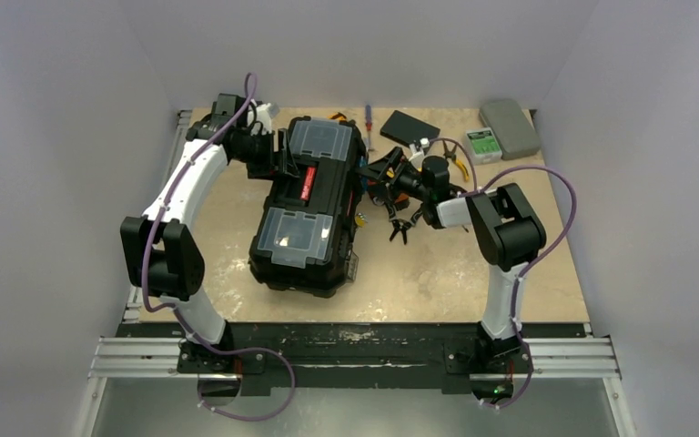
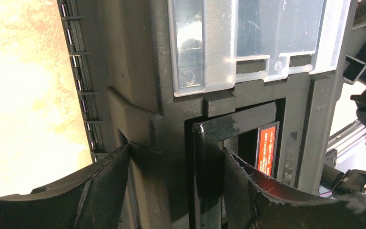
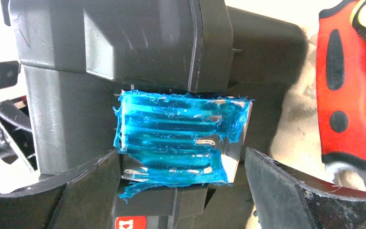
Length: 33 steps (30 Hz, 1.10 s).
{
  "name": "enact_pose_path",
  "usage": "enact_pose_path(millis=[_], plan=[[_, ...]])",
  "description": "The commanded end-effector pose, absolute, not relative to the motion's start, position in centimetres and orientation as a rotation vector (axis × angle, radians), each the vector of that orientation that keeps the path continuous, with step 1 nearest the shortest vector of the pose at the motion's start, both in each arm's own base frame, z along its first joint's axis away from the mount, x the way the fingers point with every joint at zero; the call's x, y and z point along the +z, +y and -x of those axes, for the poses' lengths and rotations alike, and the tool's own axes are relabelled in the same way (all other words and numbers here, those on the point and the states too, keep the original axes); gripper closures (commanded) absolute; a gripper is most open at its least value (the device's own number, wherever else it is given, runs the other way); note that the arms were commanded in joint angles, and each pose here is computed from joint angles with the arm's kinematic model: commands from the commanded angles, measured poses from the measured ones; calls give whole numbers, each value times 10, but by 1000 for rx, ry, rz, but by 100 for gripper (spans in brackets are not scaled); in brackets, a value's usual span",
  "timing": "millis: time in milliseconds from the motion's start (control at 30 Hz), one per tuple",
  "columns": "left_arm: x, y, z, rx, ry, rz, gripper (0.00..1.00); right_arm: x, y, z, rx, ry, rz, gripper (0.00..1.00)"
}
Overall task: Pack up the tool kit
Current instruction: Open the toolbox at the center of the board.
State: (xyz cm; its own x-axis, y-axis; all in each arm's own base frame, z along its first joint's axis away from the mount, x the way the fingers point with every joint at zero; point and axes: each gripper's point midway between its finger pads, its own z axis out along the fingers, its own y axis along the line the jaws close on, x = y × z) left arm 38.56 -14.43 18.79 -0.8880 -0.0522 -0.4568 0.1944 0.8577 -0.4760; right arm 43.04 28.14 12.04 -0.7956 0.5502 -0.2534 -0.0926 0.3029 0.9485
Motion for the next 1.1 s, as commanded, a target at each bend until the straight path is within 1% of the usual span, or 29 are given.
enact_pose_path(millis=[0, 233, 433, 533, 667, 833, 867, 967, 1067], plan=[[146, -171, -362, -921, 2735, -91, 54, 138, 291, -423, 1754, 1884, -339, 6], [140, -178, -364, -1140, 2722, -48, 61, 162, 302, -423, 1914, 1749, -277, 5], [140, -182, -364, -1211, 2707, -46, 64, 189, 309, -416, 2060, 1633, -226, 4], [138, -181, -364, -1199, 2715, -43, 65, 195, 310, -414, 2094, 1614, -235, 13], [136, -175, -365, -1130, 2733, -45, 65, 201, 310, -413, 2099, 1612, -231, 28], [132, -167, -364, -1025, 2765, -48, 65, 207, 309, -411, 2078, 1616, -217, 43], [131, -165, -364, -995, 2772, -52, 65, 207, 309, -411, 2060, 1624, -220, 47], [127, -160, -363, -893, 2798, -74, 65, 202, 308, -416, 2003, 1661, -240, 67], [125, -158, -361, -829, 2819, -93, 65, 199, 307, -419, 1967, 1687, -260, 75]])
